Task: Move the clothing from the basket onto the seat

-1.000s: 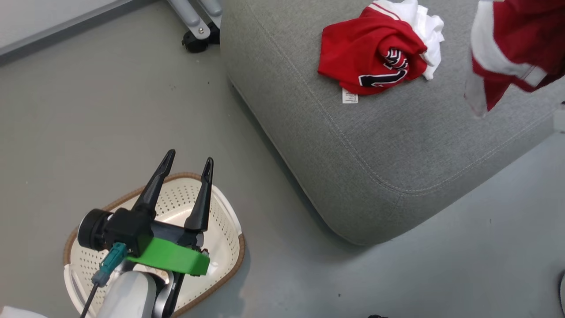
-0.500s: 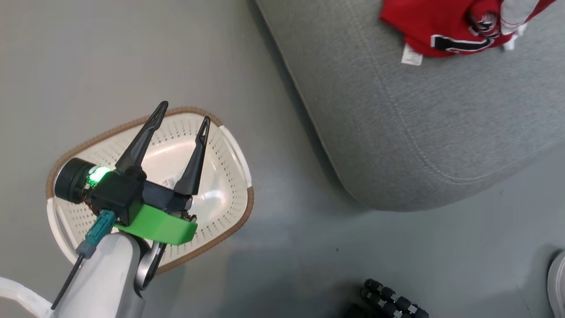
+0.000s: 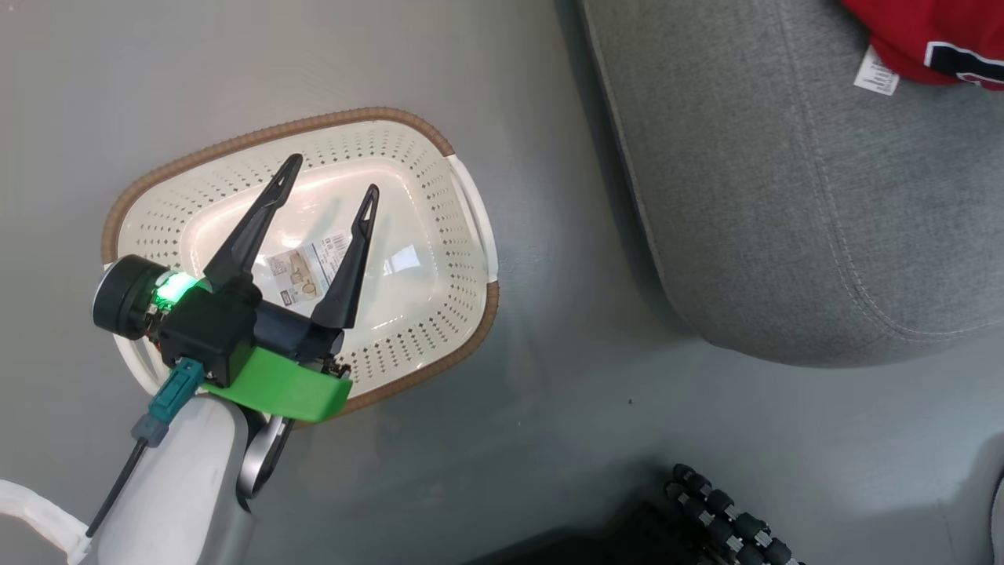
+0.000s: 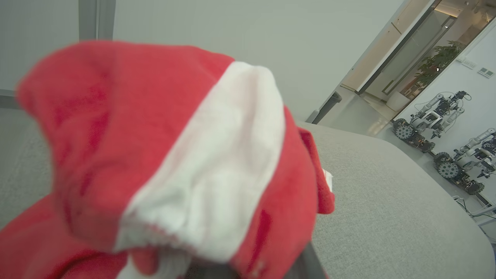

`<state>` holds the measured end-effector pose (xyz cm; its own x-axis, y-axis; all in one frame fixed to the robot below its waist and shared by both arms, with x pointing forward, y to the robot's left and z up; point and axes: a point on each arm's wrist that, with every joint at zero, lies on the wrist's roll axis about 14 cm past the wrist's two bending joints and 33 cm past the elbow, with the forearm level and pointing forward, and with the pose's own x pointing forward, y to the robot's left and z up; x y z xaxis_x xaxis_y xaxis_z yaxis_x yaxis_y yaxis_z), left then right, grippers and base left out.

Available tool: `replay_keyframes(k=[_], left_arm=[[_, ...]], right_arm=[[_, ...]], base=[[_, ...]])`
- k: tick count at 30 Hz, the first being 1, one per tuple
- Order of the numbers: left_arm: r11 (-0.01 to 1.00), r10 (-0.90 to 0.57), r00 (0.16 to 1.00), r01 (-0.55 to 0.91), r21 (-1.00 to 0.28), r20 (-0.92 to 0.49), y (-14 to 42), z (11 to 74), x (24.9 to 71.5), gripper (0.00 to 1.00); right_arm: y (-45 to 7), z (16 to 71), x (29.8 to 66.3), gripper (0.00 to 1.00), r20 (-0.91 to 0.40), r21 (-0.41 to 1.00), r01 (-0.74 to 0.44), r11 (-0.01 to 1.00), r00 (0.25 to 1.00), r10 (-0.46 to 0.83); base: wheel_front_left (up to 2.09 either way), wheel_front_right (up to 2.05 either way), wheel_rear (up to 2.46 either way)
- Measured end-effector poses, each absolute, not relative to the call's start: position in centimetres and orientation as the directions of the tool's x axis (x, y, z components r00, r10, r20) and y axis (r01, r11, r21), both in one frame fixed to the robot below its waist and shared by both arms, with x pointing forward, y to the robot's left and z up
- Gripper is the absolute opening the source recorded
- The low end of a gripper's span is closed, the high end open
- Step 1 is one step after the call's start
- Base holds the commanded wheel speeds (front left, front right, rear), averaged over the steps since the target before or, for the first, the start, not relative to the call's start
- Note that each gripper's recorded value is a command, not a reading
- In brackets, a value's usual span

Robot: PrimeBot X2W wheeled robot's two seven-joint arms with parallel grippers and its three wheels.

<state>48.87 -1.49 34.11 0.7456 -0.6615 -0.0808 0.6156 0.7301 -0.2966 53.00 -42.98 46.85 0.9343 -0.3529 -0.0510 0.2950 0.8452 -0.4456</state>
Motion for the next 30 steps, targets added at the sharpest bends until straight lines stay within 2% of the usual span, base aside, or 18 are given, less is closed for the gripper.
replay_keyframes(k=[8,9,10,11,18,25,30], left_arm=[[0.736,-0.659,0.746,0.615,-0.285,-0.092,-1.1,33.8,48.9,1.00],[0.734,-0.661,0.745,0.617,-0.283,-0.087,-1.3,34.0,48.9,1.00],[0.732,-0.662,0.745,0.620,-0.281,-0.081,-1.4,34.3,49.0,1.00],[0.731,-0.663,0.744,0.622,-0.281,-0.077,-1.5,34.5,49.0,1.00],[0.721,-0.669,0.742,0.636,-0.275,-0.039,-2.3,36.9,48.9,1.00],[0.716,-0.671,0.741,0.641,-0.276,-0.020,-3.1,39.5,47.4,1.00],[0.721,-0.659,0.752,0.637,-0.271,0.015,-3.3,42.2,46.4,1.00]], right_arm=[[-41.5,41.5,51.8,0.00,-0.210,-0.417,0.220,0.882,0.921,-0.329],[-41.4,41.3,51.6,0.34,-0.226,-0.427,0.202,0.882,0.920,-0.320],[-41.4,41.6,51.4,0.92,-0.226,-0.432,0.197,0.880,0.921,-0.317],[-41.6,42.0,51.3,1.00,-0.219,-0.430,0.205,0.879,0.921,-0.322],[-42.6,43.9,49.1,1.00,-0.208,-0.435,0.227,0.871,0.916,-0.343],[-41.5,46.7,46.6,1.00,-0.163,-0.452,0.199,0.870,0.940,-0.299],[-41.5,51.2,44.5,1.00,-0.051,-0.429,0.245,0.869,0.954,-0.295]], base=[[0.00,0.00,0.00],[0.00,0.00,0.00],[0.00,0.00,0.00],[0.00,0.00,0.00],[0.00,0.00,0.00],[0.00,0.00,0.00],[0.00,0.00,0.00]])
